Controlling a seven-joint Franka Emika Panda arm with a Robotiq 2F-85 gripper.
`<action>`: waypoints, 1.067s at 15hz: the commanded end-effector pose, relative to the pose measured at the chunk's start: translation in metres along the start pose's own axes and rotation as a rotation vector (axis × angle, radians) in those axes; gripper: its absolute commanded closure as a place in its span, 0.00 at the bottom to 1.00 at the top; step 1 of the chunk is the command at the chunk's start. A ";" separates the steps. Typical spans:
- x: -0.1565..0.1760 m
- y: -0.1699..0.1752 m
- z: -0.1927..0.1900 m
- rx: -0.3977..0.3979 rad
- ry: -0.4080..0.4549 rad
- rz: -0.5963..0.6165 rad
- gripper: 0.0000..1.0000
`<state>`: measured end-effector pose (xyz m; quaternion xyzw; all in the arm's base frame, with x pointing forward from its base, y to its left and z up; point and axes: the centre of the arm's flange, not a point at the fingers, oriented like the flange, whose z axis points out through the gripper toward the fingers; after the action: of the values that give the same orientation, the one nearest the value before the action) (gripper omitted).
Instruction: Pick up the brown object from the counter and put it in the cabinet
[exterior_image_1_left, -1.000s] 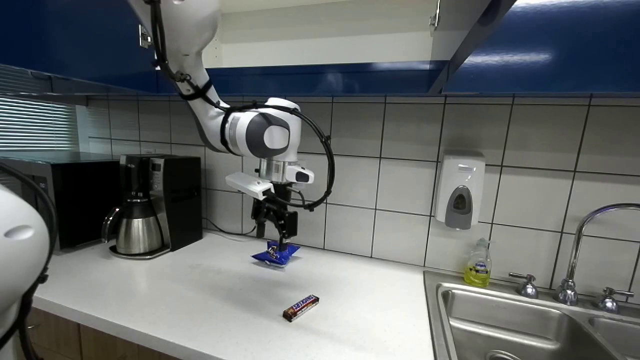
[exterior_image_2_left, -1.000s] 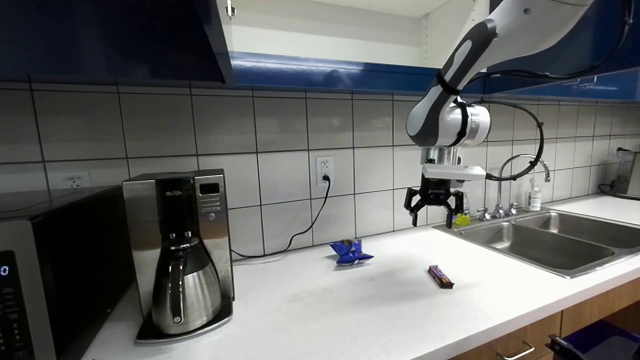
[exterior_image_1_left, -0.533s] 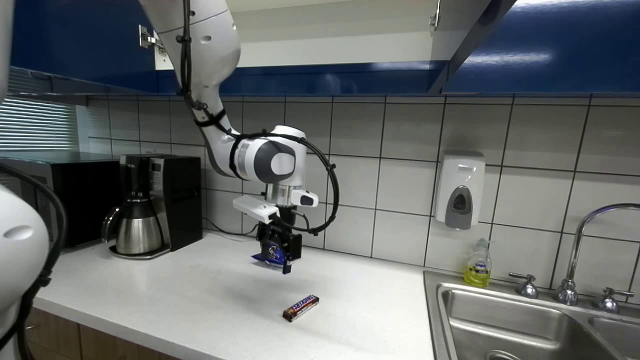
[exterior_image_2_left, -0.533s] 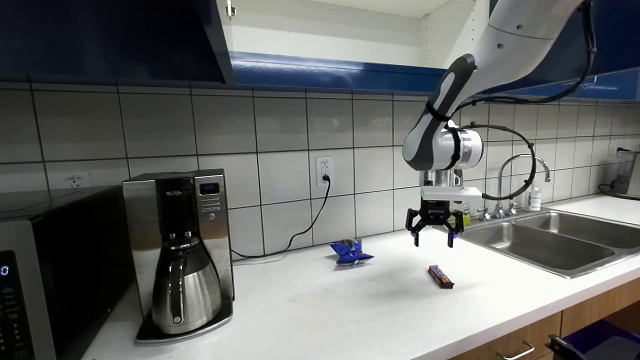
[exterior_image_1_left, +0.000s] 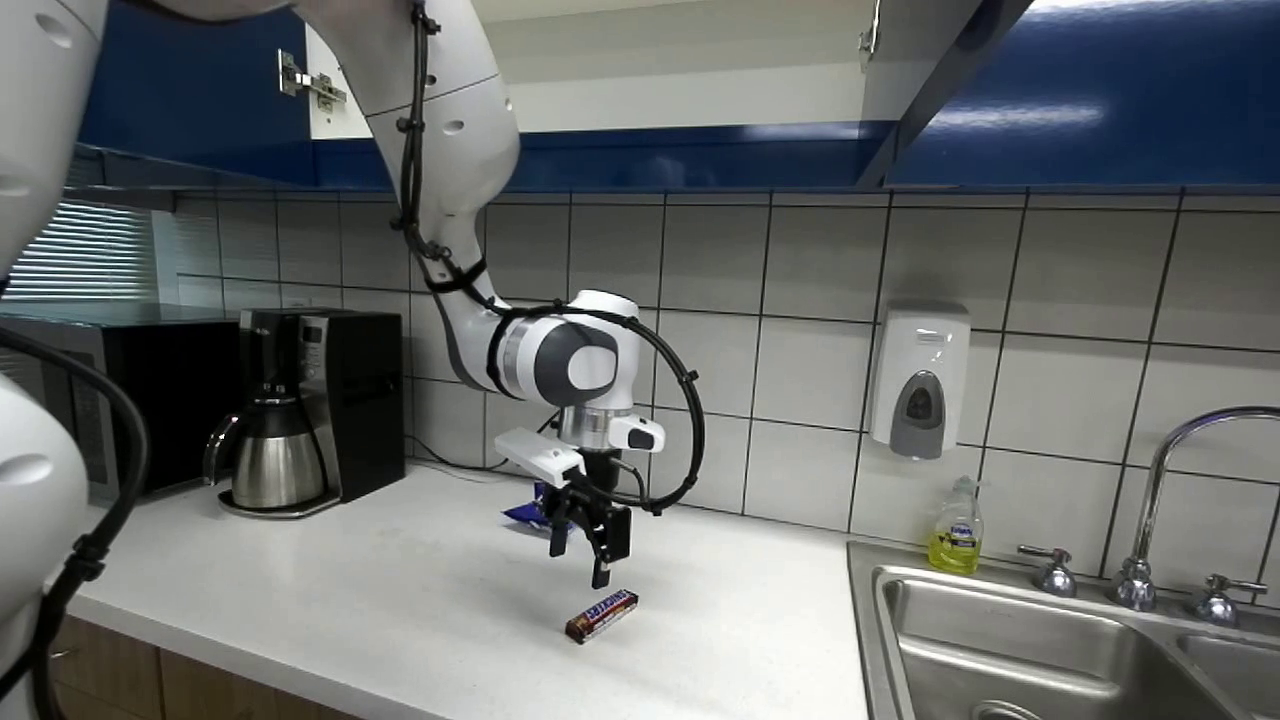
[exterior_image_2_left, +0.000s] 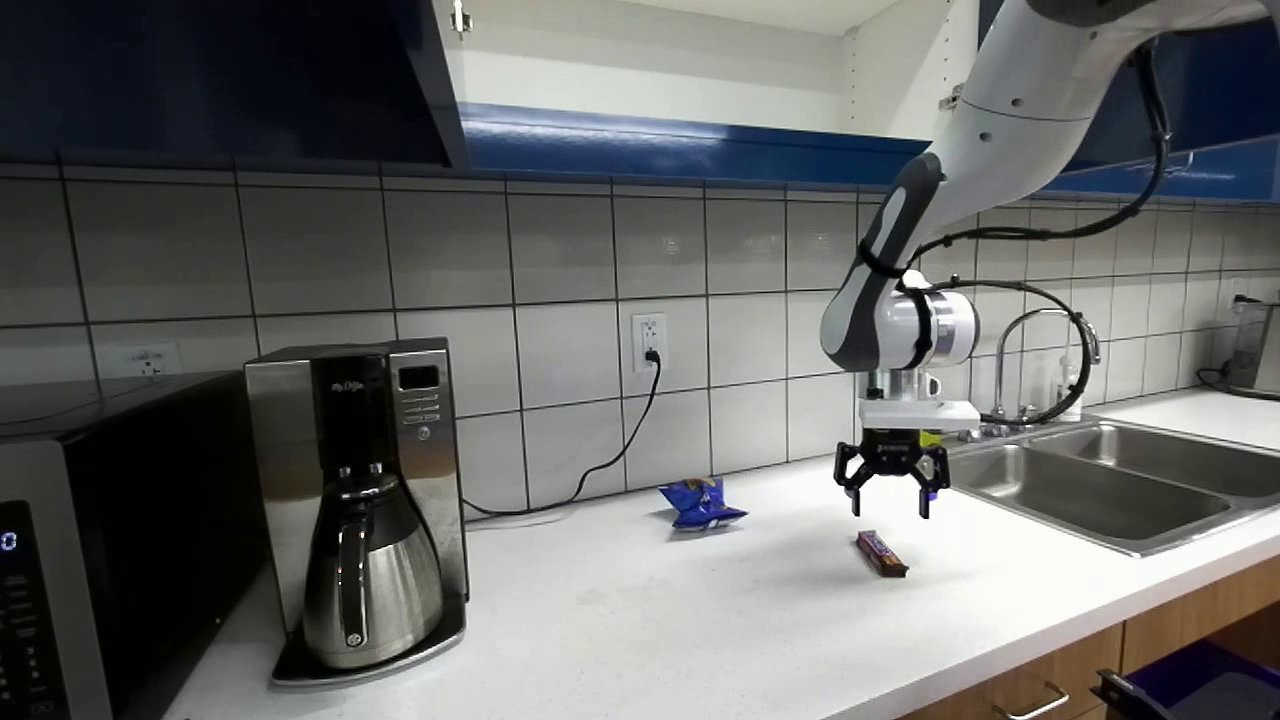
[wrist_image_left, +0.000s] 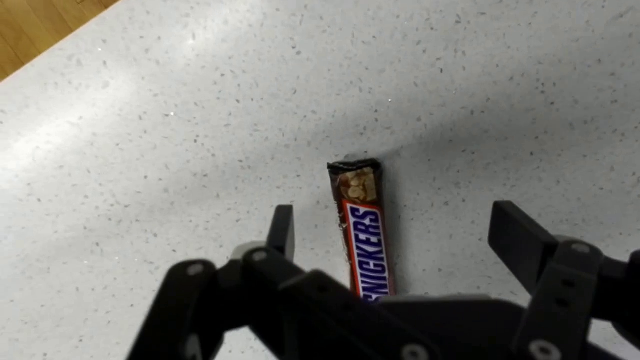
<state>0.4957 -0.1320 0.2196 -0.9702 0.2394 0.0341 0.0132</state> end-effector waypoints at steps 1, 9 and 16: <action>0.017 0.013 0.011 -0.005 0.008 0.008 0.00; 0.041 0.011 0.031 -0.017 0.013 0.012 0.00; 0.053 0.002 0.051 -0.030 0.000 0.001 0.00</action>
<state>0.5269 -0.1553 0.1725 -0.9678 0.2482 0.0408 -0.0018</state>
